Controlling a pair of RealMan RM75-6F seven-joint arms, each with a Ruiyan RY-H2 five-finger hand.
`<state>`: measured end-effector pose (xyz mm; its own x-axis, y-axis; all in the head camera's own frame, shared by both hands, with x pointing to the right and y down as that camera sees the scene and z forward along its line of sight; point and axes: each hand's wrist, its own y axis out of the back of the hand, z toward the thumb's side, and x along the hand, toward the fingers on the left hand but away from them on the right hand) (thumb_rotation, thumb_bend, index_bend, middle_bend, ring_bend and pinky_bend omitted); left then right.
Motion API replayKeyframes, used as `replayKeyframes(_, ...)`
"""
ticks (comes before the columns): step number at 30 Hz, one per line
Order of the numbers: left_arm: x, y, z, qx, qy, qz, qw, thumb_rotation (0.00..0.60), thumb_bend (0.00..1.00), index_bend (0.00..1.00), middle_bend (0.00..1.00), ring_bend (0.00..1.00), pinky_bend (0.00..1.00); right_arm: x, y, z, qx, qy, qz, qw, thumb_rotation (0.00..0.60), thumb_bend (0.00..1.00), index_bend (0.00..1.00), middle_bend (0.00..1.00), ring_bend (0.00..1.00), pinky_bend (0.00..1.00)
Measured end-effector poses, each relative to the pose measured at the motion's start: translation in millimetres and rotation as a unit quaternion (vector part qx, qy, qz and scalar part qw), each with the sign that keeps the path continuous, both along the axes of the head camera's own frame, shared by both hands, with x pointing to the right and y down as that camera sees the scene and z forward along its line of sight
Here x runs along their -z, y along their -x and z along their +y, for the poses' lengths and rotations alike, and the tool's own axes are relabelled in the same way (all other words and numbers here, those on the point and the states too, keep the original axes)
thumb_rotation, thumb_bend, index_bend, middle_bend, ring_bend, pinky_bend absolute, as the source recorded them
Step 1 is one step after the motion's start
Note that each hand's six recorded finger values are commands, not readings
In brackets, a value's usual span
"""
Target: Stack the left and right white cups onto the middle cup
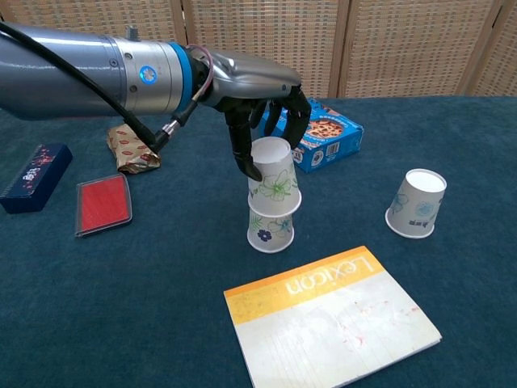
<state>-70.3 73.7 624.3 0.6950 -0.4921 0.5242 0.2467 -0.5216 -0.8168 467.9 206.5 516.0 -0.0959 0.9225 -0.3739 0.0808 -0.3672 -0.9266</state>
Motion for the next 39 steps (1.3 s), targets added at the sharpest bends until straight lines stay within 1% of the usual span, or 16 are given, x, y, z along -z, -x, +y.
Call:
replayKeyframes(2,-1,0,1,0.002,0.003,-0.001,1.0,0.6,0.0,0.04,0.02,0.02,0.14,0,0,0,0.0,0.0,0.0,1.0,0.6,0.0,0.0,0.0,0.0,0.0)
replayKeyframes(3,0,1,1,0.003,0.003,0.001,1.0,0.6,0.0,0.01,0.0,0.0,0.1,0,0,0,0.0,0.001,0.0,1.0,0.6,0.0,0.0,0.0,0.0,0.0)
replayKeyframes(6,4,5,-2,0.011,0.008,0.008,0.9999,0.6,0.0,0.0,0.0,0.0,0.03,-1,0,0,0.0,0.003,0.001,1.0,0.6,0.0,0.0,0.0,0.0,0.0)
replayKeyframes(8,7,12,-5,0.024,0.012,0.014,0.9995,0.6,0.0,0.0,0.0,0.0,0.0,-2,0,1,0.001,0.005,0.003,1.0,0.6,0.0,0.0,0.0,0.0,0.0)
replayKeyframes(10,10,21,-10,0.042,0.009,0.019,0.9989,0.6,0.0,0.0,0.0,0.0,0.0,-4,1,1,0.003,0.007,0.005,1.0,0.6,0.0,0.0,0.0,0.0,0.0)
replayKeyframes(13,14,46,-21,0.084,-0.009,0.024,0.9962,0.6,0.0,0.0,0.0,0.0,0.0,-7,2,1,0.005,0.012,0.007,0.9999,0.6,0.0,0.0,0.0,0.0,0.0)
replayKeyframes(16,13,76,-30,0.128,-0.029,0.017,0.9912,0.6,0.0,0.0,0.0,0.0,0.0,-12,4,0,0.01,0.021,0.008,0.9997,0.6,0.0,0.0,0.0,0.0,0.0)
replayKeyframes(19,12,121,-36,0.187,-0.052,-0.005,0.9809,0.6,0.0,0.0,0.0,0.0,0.0,-21,9,-6,0.024,0.028,0.007,0.9993,0.6,0.0,0.0,0.0,0.0,0.0)
replayKeyframes(22,15,175,-36,0.261,-0.074,-0.029,0.9622,0.6,0.0,0.0,0.0,0.0,0.0,-32,21,-18,0.048,0.039,-0.003,0.9981,0.6,0.0,0.03,0.0,0.0,0.0)
replayKeyframes(23,18,199,-33,0.291,-0.08,-0.04,0.9526,0.6,0.0,0.0,0.0,0.0,0.0,-35,25,-22,0.055,0.043,-0.011,0.9975,0.6,0.0,0.05,0.01,0.0,0.0)
replayKeyframes(25,23,238,-24,0.334,-0.086,-0.058,0.9369,0.6,0.0,0.0,0.0,0.0,0.0,-41,36,-31,0.072,0.052,-0.03,0.9956,0.6,0.0,0.09,0.04,0.0,0.0)
replayKeyframes(28,32,280,-11,0.374,-0.09,-0.081,0.9195,0.6,0.0,0.0,0.0,0.0,0.0,-47,51,-42,0.094,0.064,-0.056,0.9919,0.6,0.0,0.15,0.13,0.03,0.02)
replayKeyframes(30,36,300,-3,0.392,-0.089,-0.091,0.9112,0.6,0.0,0.0,0.0,0.0,0.0,-50,63,-49,0.111,0.075,-0.071,0.9885,0.6,0.0,0.19,0.17,0.08,0.06)
replayKeyframes(33,42,327,16,0.426,-0.074,-0.098,0.8964,0.6,0.0,0.0,0.0,0.0,0.0,-61,86,-58,0.144,0.102,-0.085,0.9807,0.6,0.0,0.24,0.23,0.13,0.12)
replayKeyframes(35,48,340,27,0.44,-0.068,-0.099,0.8899,0.6,0.0,0.0,0.0,0.0,0.0,-69,102,-63,0.164,0.121,-0.092,0.9746,0.6,0.01,0.27,0.26,0.17,0.15)
replayKeyframes(39,65,351,32,0.444,-0.089,-0.098,0.8862,0.6,0.0,0.0,0.0,0.0,0.0,-91,145,-78,0.21,0.156,-0.104,0.9597,0.6,0.07,0.29,0.29,0.2,0.17)
